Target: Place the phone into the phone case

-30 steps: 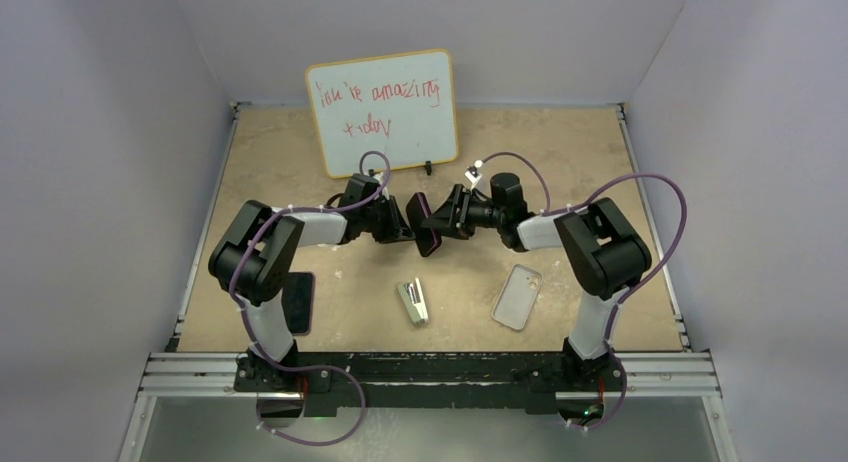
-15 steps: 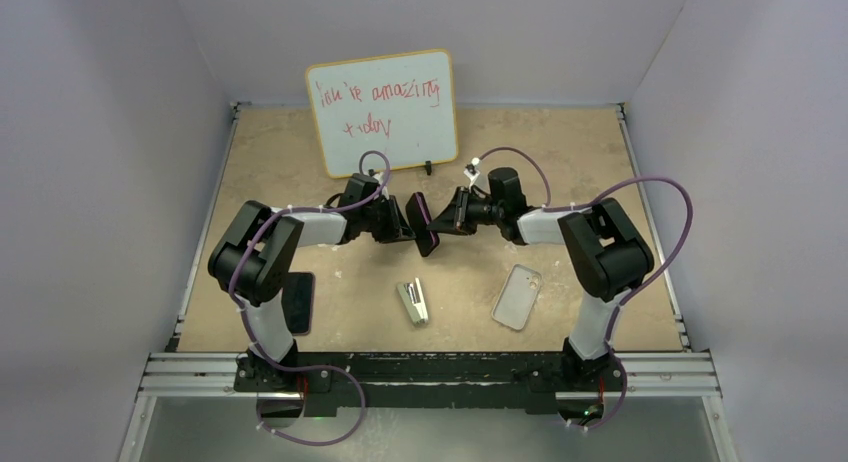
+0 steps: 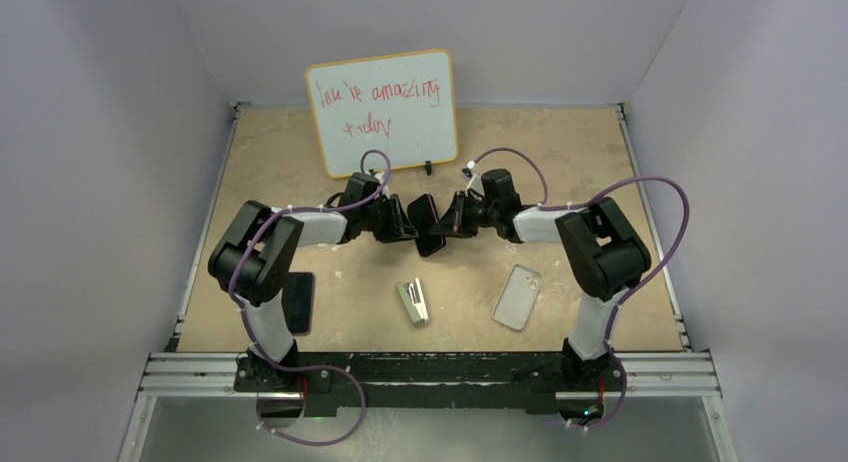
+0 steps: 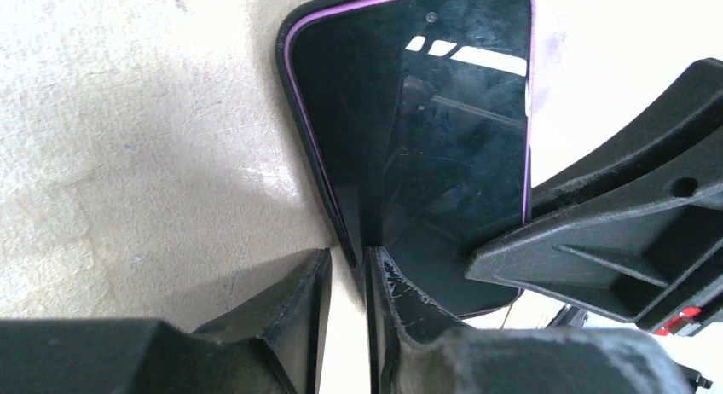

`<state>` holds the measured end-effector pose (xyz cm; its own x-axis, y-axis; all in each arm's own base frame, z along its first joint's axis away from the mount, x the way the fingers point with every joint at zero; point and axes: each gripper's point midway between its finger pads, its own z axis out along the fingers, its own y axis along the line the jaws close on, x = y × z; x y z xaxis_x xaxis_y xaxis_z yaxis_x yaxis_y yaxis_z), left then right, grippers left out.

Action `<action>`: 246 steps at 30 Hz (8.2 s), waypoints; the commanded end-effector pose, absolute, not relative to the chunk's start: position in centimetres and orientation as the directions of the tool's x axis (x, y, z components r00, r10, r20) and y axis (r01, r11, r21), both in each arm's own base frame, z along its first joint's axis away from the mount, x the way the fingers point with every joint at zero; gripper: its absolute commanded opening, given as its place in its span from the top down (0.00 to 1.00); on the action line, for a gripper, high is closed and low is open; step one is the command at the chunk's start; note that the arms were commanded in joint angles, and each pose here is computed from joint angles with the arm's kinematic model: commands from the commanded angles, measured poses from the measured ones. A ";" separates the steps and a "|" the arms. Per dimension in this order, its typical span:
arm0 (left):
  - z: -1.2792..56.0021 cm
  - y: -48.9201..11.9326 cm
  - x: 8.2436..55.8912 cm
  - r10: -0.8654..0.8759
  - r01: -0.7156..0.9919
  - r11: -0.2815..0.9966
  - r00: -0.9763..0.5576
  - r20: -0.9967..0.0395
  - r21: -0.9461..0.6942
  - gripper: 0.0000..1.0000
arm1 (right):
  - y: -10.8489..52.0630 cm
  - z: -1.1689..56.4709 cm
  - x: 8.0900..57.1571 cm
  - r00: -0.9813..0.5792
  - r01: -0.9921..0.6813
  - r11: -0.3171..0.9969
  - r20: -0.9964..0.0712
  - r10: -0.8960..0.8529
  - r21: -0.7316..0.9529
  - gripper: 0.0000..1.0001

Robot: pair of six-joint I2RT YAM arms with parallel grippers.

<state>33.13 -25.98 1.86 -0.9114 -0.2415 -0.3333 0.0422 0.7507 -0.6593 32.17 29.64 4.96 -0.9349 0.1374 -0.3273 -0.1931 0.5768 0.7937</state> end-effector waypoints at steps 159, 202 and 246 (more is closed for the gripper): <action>27.7 -24.2 24.1 -0.171 0.689 0.409 -0.586 -0.792 -0.598 0.53 | 30.3 27.2 20.8 -0.693 -0.675 0.145 -0.689 0.210 0.723 1.00; 23.5 -20.0 27.9 -0.125 0.470 0.746 -0.598 -0.792 -0.472 0.23 | 29.7 21.3 24.8 -0.807 -0.470 0.333 -0.551 0.213 0.818 1.00; 5.8 0.0 24.9 -0.315 -0.385 0.913 -0.878 -0.361 0.139 0.00 | 22.4 10.6 37.5 -0.868 -0.059 0.693 -0.380 0.321 0.719 0.01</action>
<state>24.54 -1.28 5.12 -0.8875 -0.2850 -0.3620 -0.3328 0.9399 0.0760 36.86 22.69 6.92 -0.9058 0.2487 -0.3432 -0.0736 0.7052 0.7052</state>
